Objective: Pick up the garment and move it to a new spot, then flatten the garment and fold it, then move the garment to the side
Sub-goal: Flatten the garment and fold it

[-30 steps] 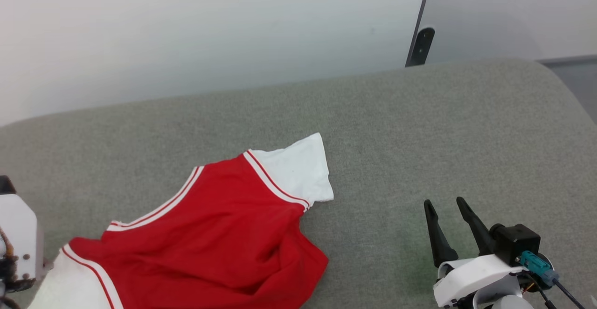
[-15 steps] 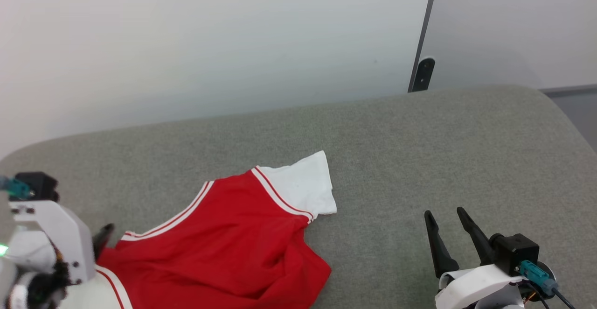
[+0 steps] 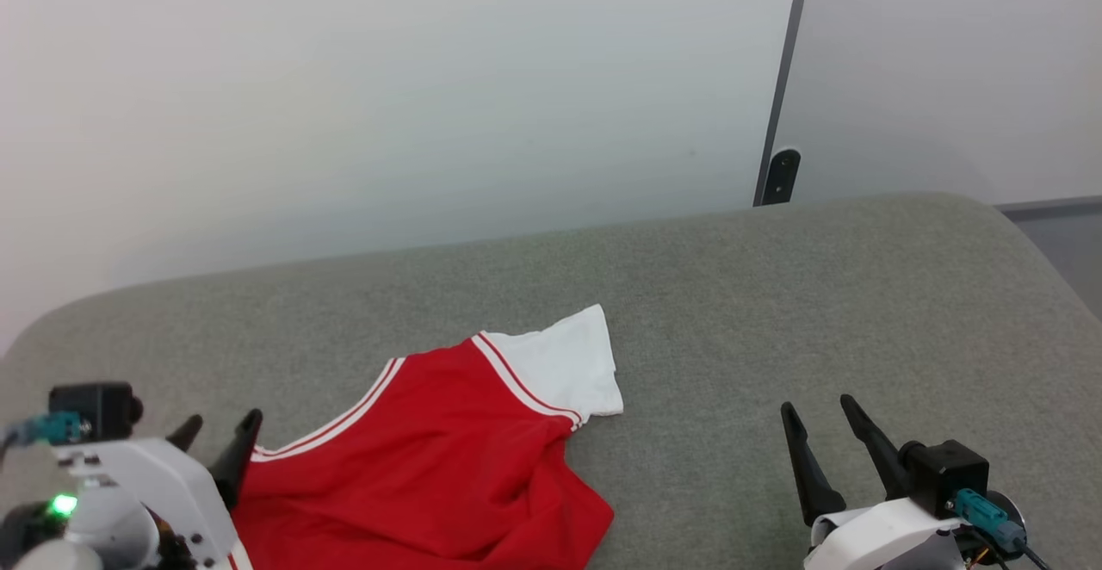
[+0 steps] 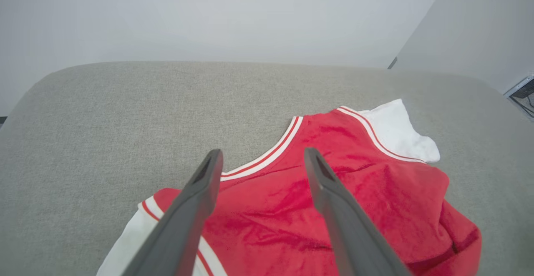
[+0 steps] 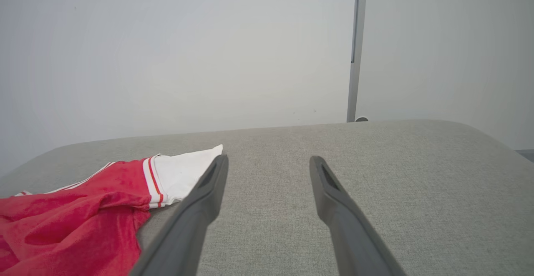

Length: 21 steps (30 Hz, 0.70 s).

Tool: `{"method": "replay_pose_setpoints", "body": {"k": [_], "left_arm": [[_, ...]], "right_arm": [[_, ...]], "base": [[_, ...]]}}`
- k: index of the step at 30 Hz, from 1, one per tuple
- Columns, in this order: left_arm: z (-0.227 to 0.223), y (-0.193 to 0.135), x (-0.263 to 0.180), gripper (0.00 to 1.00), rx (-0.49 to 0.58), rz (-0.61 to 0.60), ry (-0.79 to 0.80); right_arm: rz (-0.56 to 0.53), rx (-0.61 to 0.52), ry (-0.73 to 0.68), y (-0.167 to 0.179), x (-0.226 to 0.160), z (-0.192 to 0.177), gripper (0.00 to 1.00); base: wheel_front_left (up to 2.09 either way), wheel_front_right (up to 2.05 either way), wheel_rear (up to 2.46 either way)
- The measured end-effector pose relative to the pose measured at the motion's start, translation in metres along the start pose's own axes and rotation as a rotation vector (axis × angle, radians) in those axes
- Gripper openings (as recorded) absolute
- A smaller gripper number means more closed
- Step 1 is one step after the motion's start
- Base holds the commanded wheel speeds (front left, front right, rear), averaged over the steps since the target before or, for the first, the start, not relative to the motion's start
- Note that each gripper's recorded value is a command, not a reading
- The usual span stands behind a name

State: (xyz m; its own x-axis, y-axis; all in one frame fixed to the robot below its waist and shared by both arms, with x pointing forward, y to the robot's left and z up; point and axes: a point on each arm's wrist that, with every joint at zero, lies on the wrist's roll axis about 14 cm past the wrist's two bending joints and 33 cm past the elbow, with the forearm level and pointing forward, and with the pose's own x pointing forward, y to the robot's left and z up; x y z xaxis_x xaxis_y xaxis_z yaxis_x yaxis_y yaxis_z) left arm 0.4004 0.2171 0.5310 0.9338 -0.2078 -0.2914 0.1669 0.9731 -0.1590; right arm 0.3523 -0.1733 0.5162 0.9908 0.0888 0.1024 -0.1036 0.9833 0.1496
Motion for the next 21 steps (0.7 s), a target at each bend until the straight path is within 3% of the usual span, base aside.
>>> {"method": "replay_pose_setpoints", "body": {"k": [12, 21], "left_arm": [[-0.004, -0.006, -0.023, 1.00, -0.088, 0.002, -0.219], [-0.014, -0.006, -0.041, 1.00, -0.090, 0.025, -0.329]], "right_arm": [[0.032, 0.007, 0.001, 0.012, -0.003, -0.002, 1.00], [0.072, 0.008, -0.002, 0.025, -0.003, -0.001, 1.00]], "base": [[0.00, 0.00, 0.00], [0.00, 0.00, 0.00]]}}
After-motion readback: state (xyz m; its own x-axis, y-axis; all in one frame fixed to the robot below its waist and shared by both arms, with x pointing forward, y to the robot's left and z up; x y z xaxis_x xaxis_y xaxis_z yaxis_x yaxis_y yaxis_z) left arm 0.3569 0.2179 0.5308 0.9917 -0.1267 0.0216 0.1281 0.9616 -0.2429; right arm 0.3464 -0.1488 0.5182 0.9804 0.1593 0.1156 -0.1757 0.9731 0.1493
